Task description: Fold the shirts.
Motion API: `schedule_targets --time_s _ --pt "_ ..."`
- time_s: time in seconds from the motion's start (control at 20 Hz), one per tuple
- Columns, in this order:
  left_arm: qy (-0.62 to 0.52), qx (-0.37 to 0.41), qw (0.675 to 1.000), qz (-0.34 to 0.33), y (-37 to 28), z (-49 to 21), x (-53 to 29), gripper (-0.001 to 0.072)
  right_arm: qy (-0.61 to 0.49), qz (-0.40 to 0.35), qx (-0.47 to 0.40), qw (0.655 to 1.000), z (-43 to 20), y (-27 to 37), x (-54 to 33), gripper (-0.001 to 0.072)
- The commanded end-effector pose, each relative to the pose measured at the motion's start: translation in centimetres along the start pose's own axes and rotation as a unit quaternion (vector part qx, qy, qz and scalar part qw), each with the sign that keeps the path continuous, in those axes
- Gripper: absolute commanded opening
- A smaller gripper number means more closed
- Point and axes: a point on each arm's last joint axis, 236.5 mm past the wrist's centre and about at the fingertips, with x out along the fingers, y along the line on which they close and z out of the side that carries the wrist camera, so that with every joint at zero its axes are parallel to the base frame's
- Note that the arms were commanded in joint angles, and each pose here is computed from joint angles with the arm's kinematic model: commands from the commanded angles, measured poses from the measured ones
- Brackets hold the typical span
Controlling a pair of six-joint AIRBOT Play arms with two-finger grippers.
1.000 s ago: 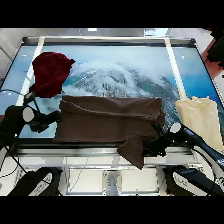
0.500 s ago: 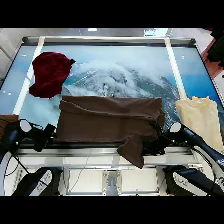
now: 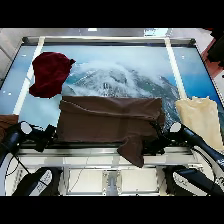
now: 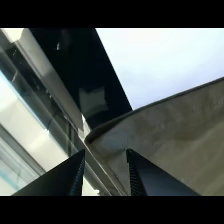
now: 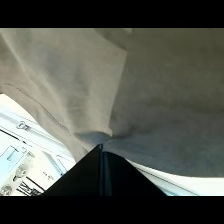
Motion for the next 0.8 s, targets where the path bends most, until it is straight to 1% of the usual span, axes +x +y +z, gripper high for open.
schedule_targets --time_s 0.0,0.1,0.15,0.2,0.25,0.4,0.5,0.6,0.65,0.75 --pt "-0.009 -0.001 1.0 -0.011 -0.4 0.4 0.3 0.0303 -0.001 0.005 0.001 1.0 0.0 0.2 0.0 0.0029" --pt "-0.012 -0.002 1.0 -0.013 -0.5 0.5 0.3 0.03 -0.001 0.008 0.002 1.0 0.0 0.4 0.0 0.0029" --pt "-0.012 -0.004 1.0 -0.016 -0.6 0.6 0.4 0.0255 -0.001 0.009 0.002 1.0 0.0 0.4 0.0 0.0029" --pt "-0.011 -0.007 1.0 -0.019 -0.8 0.6 0.5 0.0117 -0.002 0.008 0.002 1.0 0.1 0.4 0.0 0.0029" --pt "-0.015 -0.008 1.0 -0.026 -1.1 0.8 0.5 0.0018 -0.002 0.009 0.001 1.0 0.1 0.4 0.0 0.0029" --pt "-0.013 0.001 0.999 -0.052 -2.5 0.7 0.2 0.0016 -0.004 0.014 -0.036 0.999 0.2 0.8 -0.2 0.0028" --pt "-0.014 0.065 0.993 -0.099 -5.3 0.7 -1.2 0.0016 0.001 0.013 -0.068 0.998 0.3 1.6 -1.3 0.0028" --pt "-0.032 0.141 0.978 -0.147 -8.6 1.3 -4.3 0.0016 -0.005 -0.003 -0.098 0.995 0.9 2.2 -3.5 0.0028" --pt "-0.055 0.169 0.97 -0.167 -10.2 2.1 -6.3 0.0016 -0.008 -0.012 -0.109 0.994 1.1 2.4 -4.8 0.0028" --pt "-0.102 0.205 0.956 -0.185 -12.2 3.8 -10.0 0.0016 -0.013 -0.035 -0.118 0.992 1.2 2.0 -7.4 0.0028"
